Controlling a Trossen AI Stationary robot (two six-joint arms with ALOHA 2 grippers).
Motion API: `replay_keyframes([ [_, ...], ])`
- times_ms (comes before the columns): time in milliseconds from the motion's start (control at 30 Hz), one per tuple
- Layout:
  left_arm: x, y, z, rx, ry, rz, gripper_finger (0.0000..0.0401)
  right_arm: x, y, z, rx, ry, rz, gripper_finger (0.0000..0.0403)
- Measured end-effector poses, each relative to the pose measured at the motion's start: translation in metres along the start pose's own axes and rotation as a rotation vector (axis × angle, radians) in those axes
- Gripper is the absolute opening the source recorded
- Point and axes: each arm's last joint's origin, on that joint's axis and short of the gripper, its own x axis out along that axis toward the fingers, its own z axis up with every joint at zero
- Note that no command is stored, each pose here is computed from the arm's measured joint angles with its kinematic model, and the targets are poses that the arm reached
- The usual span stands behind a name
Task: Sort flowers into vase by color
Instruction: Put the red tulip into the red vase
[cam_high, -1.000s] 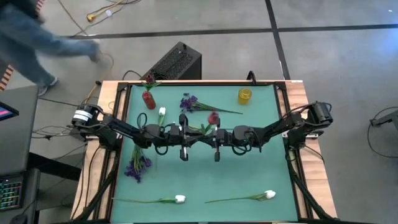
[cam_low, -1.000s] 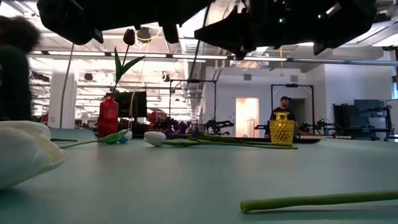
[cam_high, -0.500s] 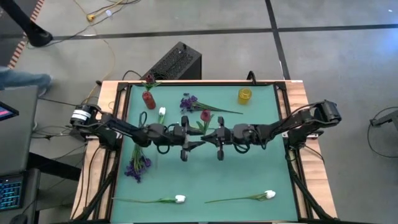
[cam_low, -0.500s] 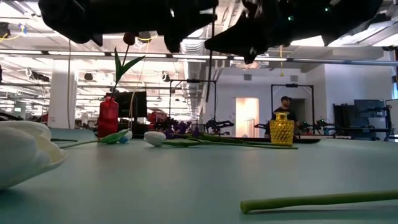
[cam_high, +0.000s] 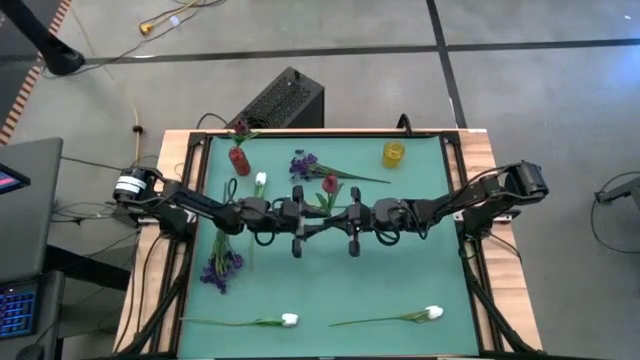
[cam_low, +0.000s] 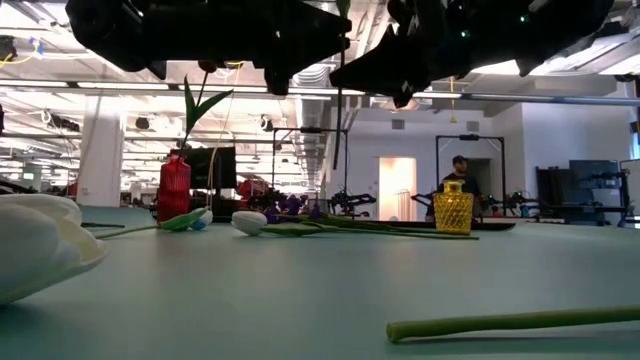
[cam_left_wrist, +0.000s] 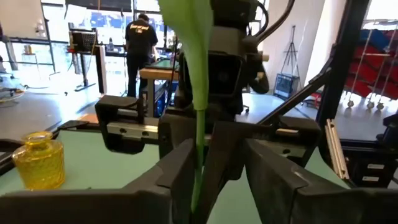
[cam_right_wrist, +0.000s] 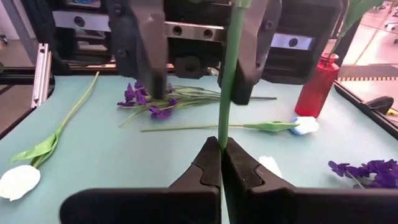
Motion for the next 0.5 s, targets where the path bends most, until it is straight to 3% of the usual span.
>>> replay_keyframes([
  [333,0.0000,0.0006,-0.0015,-0.003,0.016,0.006,0.0010,-0.0006,0.0031,-0.0019,-0.005,0.019,0.013,0.0026],
  [500,0.0000,0.0005,-0.0016,-0.003,0.016,0.005,0.0002,-0.0009,0.0053,-0.0021,-0.003,0.019,0.020,0.0057],
])
